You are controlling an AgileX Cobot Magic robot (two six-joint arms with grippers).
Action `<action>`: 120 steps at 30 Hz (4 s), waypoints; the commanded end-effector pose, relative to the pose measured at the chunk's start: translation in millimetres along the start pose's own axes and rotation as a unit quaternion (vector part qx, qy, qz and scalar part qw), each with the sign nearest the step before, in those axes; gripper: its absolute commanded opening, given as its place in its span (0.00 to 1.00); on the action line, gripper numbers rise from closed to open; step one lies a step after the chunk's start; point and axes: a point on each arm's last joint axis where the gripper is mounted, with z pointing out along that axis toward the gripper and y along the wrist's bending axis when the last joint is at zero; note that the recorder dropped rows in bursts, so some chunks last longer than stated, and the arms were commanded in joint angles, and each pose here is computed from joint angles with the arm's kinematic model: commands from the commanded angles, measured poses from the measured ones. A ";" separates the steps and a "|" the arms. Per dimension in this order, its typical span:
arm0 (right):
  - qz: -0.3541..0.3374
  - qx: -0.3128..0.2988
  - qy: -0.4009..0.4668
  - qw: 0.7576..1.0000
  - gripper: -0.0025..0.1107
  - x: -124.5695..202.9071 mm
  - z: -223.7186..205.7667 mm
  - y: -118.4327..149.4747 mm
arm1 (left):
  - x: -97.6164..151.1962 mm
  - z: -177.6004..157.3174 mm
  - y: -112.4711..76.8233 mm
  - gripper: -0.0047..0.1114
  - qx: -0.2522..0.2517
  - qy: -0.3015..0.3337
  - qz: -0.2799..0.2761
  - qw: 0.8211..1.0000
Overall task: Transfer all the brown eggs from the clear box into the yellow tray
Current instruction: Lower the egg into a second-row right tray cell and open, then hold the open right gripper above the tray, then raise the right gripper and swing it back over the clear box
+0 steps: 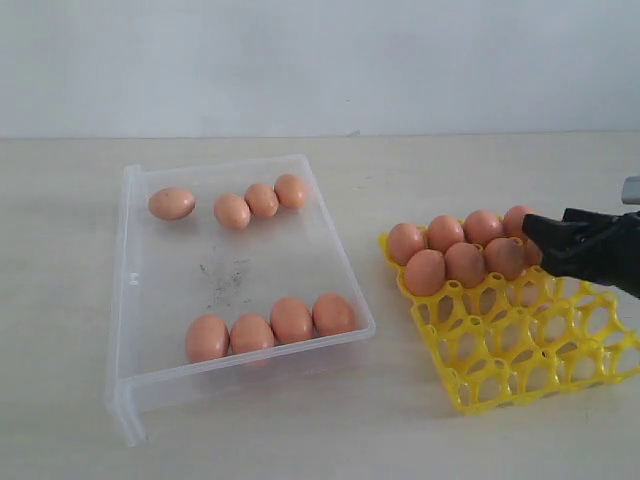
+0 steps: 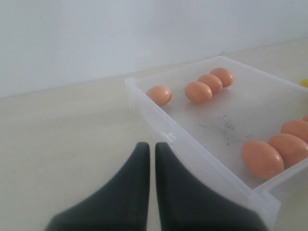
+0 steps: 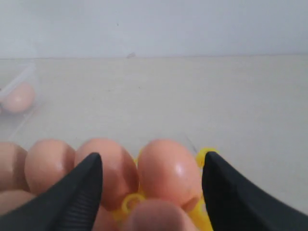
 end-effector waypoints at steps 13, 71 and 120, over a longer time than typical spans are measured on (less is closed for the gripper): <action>-0.046 -0.143 0.003 0.989 0.06 -35.5 -23.8 40.9 | 0.9 0.1 -0.3 0.07 0.002 -0.001 0.001 1.000; -0.081 -0.021 0.002 0.996 0.02 -21.4 -24.4 37.0 | 0.9 0.1 -0.3 0.07 0.002 -0.001 0.001 1.000; -0.359 -0.306 0.132 0.872 0.02 -60.3 11.2 302.7 | 0.9 0.1 -0.3 0.07 0.002 -0.001 0.001 1.000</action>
